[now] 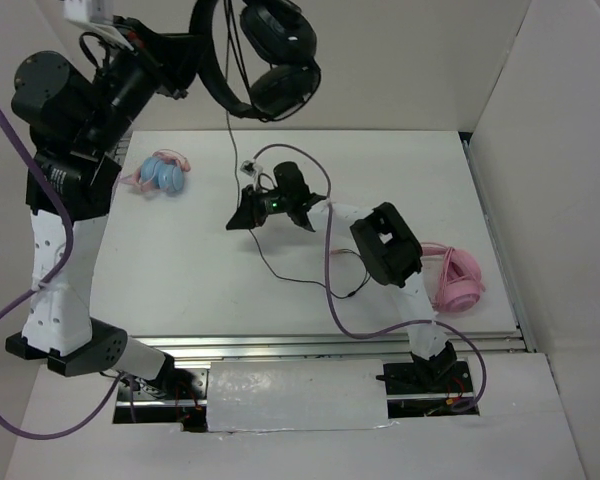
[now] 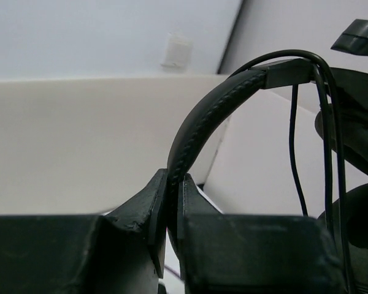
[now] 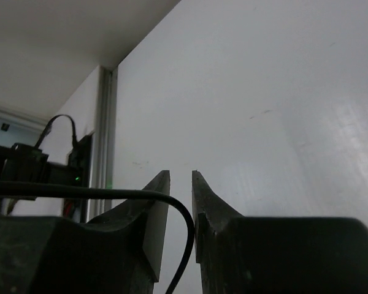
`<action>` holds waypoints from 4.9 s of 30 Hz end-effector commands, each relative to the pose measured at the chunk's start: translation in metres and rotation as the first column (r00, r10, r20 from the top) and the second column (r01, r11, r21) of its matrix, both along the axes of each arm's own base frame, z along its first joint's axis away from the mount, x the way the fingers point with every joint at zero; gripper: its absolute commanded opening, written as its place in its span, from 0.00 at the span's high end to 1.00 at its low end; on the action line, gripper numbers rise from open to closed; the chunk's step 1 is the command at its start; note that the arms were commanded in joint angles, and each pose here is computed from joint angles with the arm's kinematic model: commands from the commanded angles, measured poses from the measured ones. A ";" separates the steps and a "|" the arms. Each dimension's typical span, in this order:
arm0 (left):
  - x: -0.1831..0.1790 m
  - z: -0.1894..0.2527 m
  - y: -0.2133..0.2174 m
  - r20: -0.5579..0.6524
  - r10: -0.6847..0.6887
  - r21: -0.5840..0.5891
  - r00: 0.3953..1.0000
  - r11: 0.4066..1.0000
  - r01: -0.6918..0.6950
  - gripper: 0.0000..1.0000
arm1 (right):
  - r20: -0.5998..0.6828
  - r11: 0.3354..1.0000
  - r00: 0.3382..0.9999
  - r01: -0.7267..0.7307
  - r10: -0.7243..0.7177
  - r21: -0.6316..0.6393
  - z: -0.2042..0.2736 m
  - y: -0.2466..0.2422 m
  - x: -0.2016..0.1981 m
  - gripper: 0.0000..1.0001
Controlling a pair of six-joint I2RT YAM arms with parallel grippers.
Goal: Wrap the headphones
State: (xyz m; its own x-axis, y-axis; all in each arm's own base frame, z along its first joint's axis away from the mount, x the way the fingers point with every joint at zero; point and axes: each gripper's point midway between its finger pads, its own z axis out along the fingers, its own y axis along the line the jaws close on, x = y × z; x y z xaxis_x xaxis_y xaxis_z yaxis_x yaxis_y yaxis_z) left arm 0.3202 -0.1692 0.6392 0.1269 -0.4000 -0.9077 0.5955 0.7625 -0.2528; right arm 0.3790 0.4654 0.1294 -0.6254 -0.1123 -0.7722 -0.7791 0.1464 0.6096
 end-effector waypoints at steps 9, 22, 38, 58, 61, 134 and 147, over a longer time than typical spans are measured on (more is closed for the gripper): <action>0.069 0.011 0.104 -0.027 0.304 -0.168 0.952 0.938 -0.304 1.00 | -0.223 0.979 0.954 -0.182 0.198 0.090 -0.023 -0.051 -0.127 1.00; 0.146 -0.103 0.230 -0.260 0.761 0.000 0.594 0.615 -0.788 1.00 | 0.048 0.783 0.843 0.518 -0.536 -0.343 -0.018 -0.208 -0.132 1.00; 0.174 -0.191 0.280 -0.426 0.801 0.095 0.421 0.503 -0.859 1.00 | 0.357 0.348 0.458 0.877 -0.814 -0.332 0.069 -0.308 -0.110 1.00; 0.171 -0.406 0.101 -0.380 0.758 0.636 0.530 0.631 -0.445 1.00 | 0.688 0.338 0.092 0.912 -0.720 0.232 0.311 -0.330 -0.113 1.00; 0.151 -0.422 0.065 -0.370 0.670 0.640 0.644 0.686 -0.346 1.00 | 0.726 0.398 0.076 0.873 -0.683 0.283 0.332 -0.318 -0.110 1.00; -0.058 -0.056 -0.043 0.044 0.120 0.046 0.992 0.991 -0.122 1.00 | 0.245 0.928 0.928 0.327 -0.280 -0.177 0.060 -0.122 0.057 0.83; -0.073 0.045 -0.012 0.160 0.192 -0.067 0.968 0.981 -0.183 1.00 | -0.018 0.995 0.999 0.028 -0.030 -0.099 0.013 0.013 0.005 0.74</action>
